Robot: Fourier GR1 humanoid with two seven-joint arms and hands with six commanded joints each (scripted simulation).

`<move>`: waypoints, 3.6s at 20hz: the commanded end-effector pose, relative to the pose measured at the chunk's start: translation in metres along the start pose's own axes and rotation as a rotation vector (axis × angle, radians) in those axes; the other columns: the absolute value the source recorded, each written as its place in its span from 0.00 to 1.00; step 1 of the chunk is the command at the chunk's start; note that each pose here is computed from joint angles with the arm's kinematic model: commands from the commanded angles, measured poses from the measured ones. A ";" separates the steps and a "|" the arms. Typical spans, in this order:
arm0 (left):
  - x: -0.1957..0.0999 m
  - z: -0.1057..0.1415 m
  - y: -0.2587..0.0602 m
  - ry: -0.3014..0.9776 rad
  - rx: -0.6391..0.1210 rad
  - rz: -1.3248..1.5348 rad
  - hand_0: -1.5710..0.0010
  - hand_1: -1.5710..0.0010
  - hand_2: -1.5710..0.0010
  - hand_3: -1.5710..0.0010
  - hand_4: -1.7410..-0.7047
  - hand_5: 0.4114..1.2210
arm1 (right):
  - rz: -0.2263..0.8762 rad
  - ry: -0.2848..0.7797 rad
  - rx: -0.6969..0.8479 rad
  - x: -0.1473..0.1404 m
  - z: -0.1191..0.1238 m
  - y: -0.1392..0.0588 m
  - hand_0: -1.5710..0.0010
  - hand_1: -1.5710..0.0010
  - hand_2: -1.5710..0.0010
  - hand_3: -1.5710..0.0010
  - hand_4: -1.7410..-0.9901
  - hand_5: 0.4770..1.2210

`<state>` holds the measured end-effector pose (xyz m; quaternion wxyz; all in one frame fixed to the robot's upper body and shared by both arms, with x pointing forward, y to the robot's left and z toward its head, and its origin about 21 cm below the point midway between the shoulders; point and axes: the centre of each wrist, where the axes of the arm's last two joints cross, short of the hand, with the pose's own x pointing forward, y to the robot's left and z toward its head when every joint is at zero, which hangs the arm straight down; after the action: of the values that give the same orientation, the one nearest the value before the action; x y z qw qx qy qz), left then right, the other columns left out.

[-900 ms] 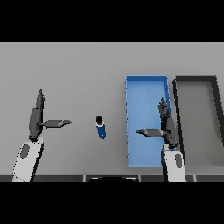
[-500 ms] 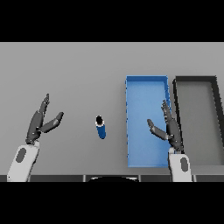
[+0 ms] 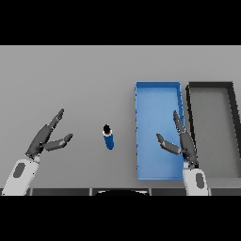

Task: Pick up the blue pipe and place it into the blue bin.

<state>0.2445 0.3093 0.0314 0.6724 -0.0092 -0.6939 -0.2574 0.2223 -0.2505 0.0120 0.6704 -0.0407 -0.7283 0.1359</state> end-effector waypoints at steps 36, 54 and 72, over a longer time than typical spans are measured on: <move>0.000 -0.087 -0.168 -0.090 -0.358 0.267 0.37 0.32 0.28 0.30 0.20 0.75 | -0.022 -0.029 0.006 -0.003 0.007 -0.004 1.00 1.00 1.00 1.00 0.64 0.18; 0.089 -0.094 -0.170 -0.327 -0.423 0.225 0.01 0.01 0.01 0.08 0.01 1.00 | 0.012 -0.045 0.006 -0.004 0.005 -0.005 1.00 1.00 1.00 1.00 0.71 0.22; 0.088 -0.090 -0.169 -0.305 -0.454 0.196 0.00 0.00 0.00 0.08 0.01 1.00 | -0.163 -0.147 0.217 0.039 0.000 -0.029 1.00 1.00 1.00 1.00 0.70 0.11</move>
<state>0.2586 0.1004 0.0519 0.5617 -0.2667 -0.7077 -0.3354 0.2220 -0.2693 0.0577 0.6222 0.1016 -0.7592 0.1622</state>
